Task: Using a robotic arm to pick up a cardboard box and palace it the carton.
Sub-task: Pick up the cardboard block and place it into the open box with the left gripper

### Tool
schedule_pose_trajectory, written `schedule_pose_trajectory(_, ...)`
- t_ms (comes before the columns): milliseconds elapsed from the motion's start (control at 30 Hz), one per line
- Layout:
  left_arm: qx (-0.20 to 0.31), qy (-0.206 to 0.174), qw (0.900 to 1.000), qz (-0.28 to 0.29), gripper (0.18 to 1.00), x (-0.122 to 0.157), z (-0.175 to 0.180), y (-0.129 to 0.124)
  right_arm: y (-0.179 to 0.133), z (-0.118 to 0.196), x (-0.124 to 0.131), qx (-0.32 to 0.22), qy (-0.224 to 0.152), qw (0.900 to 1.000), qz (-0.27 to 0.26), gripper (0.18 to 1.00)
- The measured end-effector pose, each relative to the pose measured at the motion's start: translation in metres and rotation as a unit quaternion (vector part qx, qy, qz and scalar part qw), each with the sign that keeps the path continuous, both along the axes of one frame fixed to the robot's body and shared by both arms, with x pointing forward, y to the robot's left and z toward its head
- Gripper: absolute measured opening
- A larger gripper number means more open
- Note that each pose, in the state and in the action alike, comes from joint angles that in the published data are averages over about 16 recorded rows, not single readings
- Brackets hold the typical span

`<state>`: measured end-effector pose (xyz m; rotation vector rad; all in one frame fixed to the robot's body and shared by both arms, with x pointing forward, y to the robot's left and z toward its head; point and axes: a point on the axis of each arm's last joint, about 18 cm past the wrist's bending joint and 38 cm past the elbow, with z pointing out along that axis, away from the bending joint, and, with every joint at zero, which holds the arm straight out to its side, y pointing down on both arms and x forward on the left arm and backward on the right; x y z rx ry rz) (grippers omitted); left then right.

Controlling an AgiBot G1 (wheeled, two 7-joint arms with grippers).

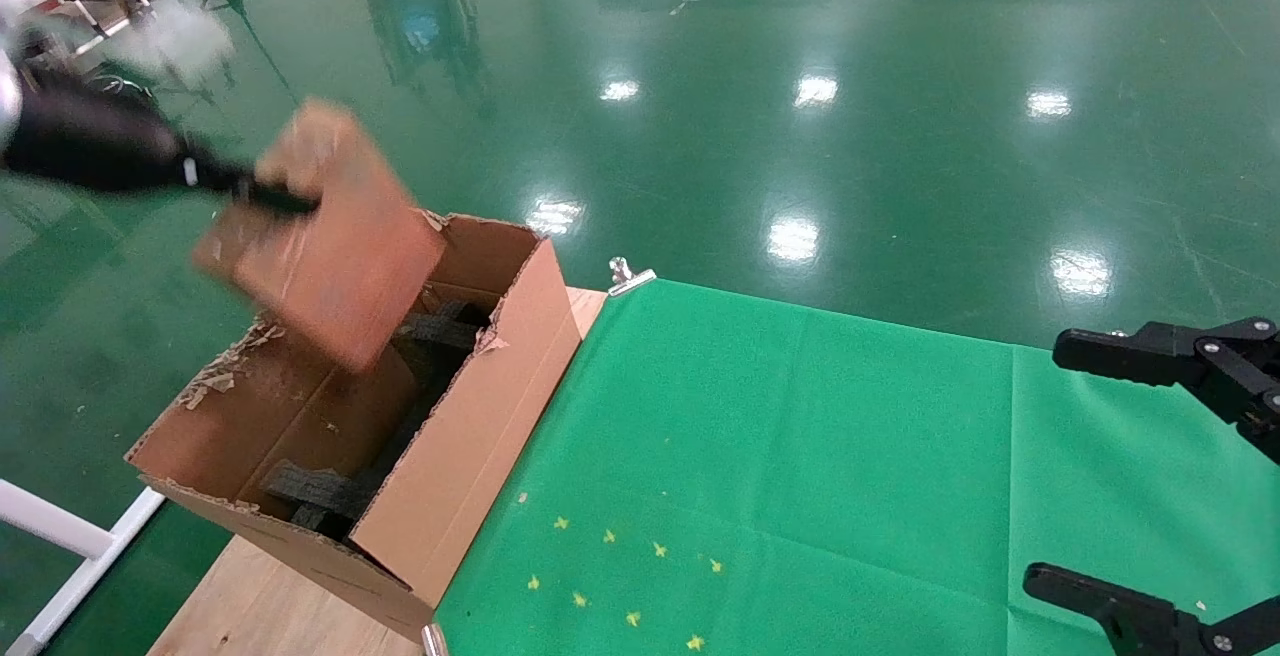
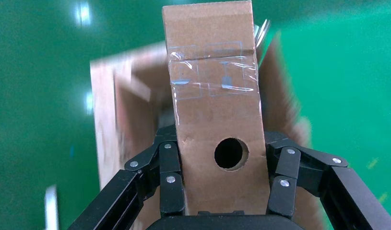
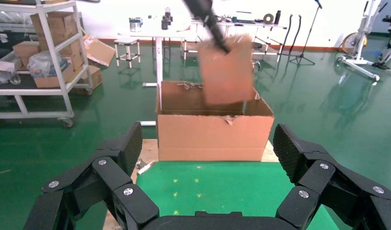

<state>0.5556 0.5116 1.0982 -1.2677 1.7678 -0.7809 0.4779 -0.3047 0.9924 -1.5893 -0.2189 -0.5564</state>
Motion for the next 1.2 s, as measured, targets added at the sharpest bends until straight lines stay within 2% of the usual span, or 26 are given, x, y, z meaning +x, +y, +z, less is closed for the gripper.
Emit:
schedule_pose_trajectory(200,0.012,0.055,0.9973,0.047,0.391,0.021,-0.046,0.030,0.000,0.000,0.000,0.000,0.000,1.000,0.000,1.001)
schedule_pose_trajectory(333,0.022,0.071,0.9948,0.070,0.389,0.034,-0.066,0.043,0.000,0.000,0.000,0.000,0.000,1.000,0.000,1.001)
schedule_pose_trajectory(533,0.033,0.061,0.9933,0.092,0.383,0.051,-0.075,0.053,0.000,0.000,0.000,0.000,0.000,1.000,0.000,1.001)
schedule_pose_trajectory(867,0.044,0.028,0.9922,0.113,0.371,0.074,-0.072,0.053,0.000,0.000,0.000,0.000,0.000,1.000,0.000,1.001)
schedule_pose_trajectory(1200,0.028,0.049,0.9901,0.129,0.364,0.072,-0.085,0.058,0.000,0.000,0.000,0.000,0.000,1.000,0.000,1.001)
